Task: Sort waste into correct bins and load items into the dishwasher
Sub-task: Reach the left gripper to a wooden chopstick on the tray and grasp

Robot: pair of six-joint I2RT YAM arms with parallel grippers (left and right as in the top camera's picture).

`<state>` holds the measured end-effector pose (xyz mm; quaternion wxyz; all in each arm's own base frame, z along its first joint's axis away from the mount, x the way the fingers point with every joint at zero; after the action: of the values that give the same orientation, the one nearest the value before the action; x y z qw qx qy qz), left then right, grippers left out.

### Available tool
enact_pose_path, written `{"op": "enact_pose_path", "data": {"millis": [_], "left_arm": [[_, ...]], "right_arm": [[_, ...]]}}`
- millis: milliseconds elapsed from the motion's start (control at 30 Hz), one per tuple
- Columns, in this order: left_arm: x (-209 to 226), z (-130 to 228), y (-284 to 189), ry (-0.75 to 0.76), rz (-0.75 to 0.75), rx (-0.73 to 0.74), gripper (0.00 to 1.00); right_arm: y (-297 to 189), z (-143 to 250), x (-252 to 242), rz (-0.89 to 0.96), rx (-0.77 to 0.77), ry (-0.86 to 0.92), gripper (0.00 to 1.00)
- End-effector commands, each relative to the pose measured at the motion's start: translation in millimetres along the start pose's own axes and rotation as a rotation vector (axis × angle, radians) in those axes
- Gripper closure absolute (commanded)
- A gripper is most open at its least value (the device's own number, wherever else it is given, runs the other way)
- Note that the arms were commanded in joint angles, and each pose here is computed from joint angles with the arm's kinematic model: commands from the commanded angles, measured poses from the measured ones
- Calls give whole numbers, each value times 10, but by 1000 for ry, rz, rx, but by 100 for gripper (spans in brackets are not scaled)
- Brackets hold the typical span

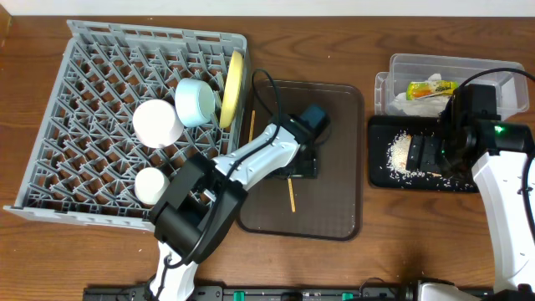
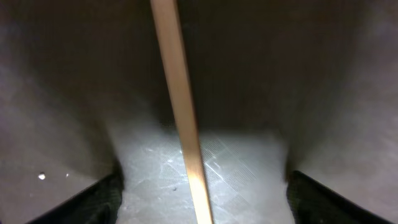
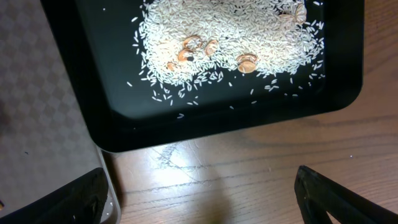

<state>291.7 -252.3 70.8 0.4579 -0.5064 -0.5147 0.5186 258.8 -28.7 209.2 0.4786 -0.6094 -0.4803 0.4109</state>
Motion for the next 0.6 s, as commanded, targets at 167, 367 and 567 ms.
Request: {"op": "enact_pose_path", "data": {"millis": [167, 367, 567], "left_arm": [[55, 73, 132, 1, -50, 32, 69], [81, 105, 150, 1, -58, 47, 94], [77, 95, 63, 30, -50, 40, 94]], "right_arm": [[-67, -40, -36, 5, -26, 20, 6], [-67, -40, -36, 5, -26, 20, 6], [-67, -37, -37, 6, -25, 20, 7]]}}
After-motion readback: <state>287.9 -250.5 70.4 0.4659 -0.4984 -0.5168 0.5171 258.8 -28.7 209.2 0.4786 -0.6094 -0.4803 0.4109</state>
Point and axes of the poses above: each gripper's point midway between its finger pads, its own y axis out along the fingers, its own x axis along the line the jaws close on, z = x × y, the point moved 7 cm from there along -y, back along the fingers, and after that the axes turned 4 degrees about -y, right-handed, at the moved point
